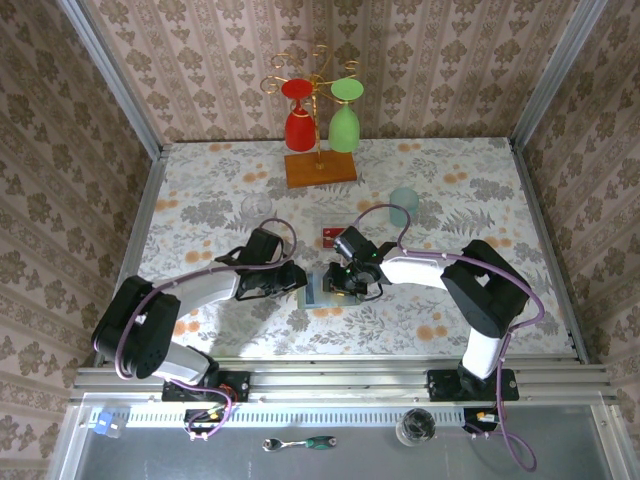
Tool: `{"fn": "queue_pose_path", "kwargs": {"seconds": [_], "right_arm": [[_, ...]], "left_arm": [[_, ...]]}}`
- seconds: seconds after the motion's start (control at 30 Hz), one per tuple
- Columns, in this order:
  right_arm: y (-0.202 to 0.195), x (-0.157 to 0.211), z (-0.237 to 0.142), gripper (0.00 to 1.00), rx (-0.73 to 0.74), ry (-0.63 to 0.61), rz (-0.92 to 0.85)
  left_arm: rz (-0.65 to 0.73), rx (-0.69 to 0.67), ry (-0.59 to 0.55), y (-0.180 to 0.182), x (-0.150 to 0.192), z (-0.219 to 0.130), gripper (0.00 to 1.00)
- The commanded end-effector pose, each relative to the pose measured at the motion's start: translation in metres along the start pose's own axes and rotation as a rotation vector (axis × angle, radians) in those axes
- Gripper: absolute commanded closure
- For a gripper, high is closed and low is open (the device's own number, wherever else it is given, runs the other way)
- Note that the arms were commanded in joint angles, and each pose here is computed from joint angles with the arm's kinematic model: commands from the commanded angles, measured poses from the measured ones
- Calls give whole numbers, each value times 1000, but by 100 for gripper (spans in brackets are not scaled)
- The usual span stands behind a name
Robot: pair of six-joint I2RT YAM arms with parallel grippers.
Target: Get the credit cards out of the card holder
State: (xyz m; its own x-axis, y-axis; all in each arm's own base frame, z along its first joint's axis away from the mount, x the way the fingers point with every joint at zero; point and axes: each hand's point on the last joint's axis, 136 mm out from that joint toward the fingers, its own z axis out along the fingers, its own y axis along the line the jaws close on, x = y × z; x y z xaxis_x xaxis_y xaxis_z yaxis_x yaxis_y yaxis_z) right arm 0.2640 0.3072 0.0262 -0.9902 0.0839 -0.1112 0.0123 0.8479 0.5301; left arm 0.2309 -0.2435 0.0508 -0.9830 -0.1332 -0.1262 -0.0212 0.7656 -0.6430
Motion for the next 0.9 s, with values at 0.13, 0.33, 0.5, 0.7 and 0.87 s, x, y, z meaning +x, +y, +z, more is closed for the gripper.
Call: {"fn": "queue_pose_path", "kwargs": {"seconds": [0.13,0.33,0.5,0.7,0.87], "right_arm": [[-3,0,-4,76,-3,1,10],[-3,1,-5,76,-2,-1,8],[-4,1,-6,76,0,-2,9],[-4,2,-7,76,-1,-5,9],[-4,2,-7,76,-1,-8,11]], "left_arm": [[38,57,9,-19,-1,5,72],[39,73,10,-22,0,9,71],[25,110,20,-24,3,14,71],[20,110,30,-24,5,18,72],[15,104,35,-23,6,19,74]]}}
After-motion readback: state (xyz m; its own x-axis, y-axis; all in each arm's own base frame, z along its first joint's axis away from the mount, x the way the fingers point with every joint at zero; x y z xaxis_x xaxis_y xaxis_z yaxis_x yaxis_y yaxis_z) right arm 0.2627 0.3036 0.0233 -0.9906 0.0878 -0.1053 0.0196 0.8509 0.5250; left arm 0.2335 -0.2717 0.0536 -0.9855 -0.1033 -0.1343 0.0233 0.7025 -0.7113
